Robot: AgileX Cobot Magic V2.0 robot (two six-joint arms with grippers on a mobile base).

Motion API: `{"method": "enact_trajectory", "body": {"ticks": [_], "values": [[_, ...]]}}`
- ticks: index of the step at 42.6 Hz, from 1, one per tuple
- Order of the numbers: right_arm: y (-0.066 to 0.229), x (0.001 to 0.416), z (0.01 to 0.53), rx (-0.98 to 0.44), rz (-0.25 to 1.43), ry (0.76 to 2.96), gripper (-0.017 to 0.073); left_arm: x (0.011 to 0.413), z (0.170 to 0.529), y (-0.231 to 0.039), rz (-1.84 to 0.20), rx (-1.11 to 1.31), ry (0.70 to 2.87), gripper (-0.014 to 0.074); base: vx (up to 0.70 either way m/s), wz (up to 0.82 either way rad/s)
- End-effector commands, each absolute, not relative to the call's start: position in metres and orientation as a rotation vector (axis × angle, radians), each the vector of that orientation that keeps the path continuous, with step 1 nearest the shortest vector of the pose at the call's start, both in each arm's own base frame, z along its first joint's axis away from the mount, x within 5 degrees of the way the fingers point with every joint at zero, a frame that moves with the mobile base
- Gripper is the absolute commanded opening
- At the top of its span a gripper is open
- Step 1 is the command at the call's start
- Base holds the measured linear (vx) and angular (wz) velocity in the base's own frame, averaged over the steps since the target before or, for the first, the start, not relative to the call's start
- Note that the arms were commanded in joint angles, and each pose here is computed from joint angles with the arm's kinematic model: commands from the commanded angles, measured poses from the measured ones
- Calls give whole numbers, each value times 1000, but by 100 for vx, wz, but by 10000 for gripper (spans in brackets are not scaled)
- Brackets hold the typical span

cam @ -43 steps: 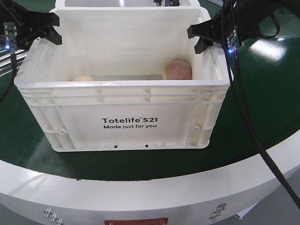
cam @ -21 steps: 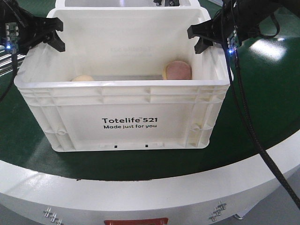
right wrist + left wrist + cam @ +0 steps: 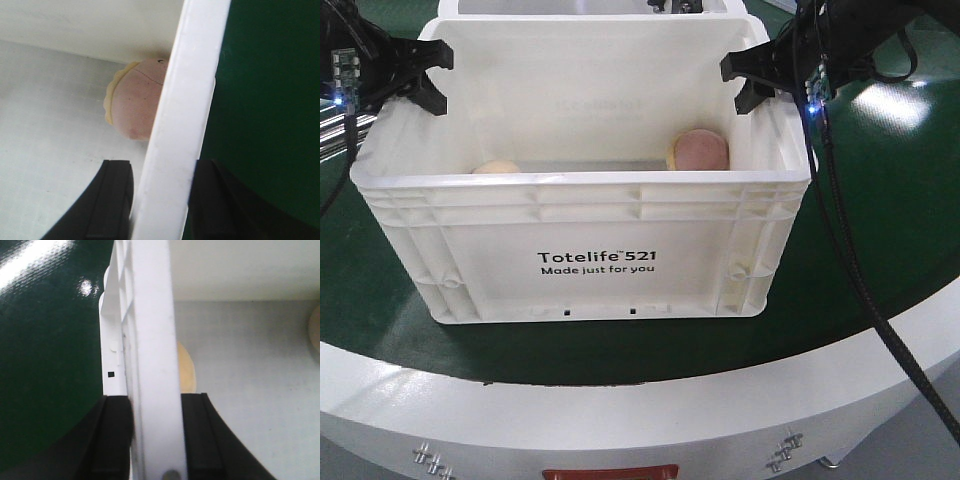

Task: Place moving items into box and shelve
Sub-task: 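Grip the crate's side rims with both grippers, then lift the crate off the conveyor table with both grippers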

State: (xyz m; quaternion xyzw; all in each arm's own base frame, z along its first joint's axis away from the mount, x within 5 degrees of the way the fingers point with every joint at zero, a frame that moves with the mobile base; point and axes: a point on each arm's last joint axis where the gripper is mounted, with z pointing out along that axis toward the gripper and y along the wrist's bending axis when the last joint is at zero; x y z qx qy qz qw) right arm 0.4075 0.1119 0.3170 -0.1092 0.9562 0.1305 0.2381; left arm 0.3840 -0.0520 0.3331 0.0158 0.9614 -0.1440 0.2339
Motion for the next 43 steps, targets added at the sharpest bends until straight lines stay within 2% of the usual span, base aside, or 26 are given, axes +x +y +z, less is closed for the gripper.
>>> {"method": "enact_trajectory", "body": {"ticks": [1,20,25,26,43], "values": [[126,400,352,-322,513,2461,-4,375,369,-63,-556,48,2493,-8,0,0],[121,376,388,-334,516,2386,-4,355,399,-63,-573,73,2403,-3,0,0],[119,367,400,-339,518,2365,-4,345,412,-62,-571,83,2370,-3,0,0],[115,348,419,-350,524,2344,-4,326,431,-61,-574,102,2326,-3,0,0],[111,327,436,-360,548,2347,-3,307,441,-67,-676,128,2344,-3,0,0]]}}
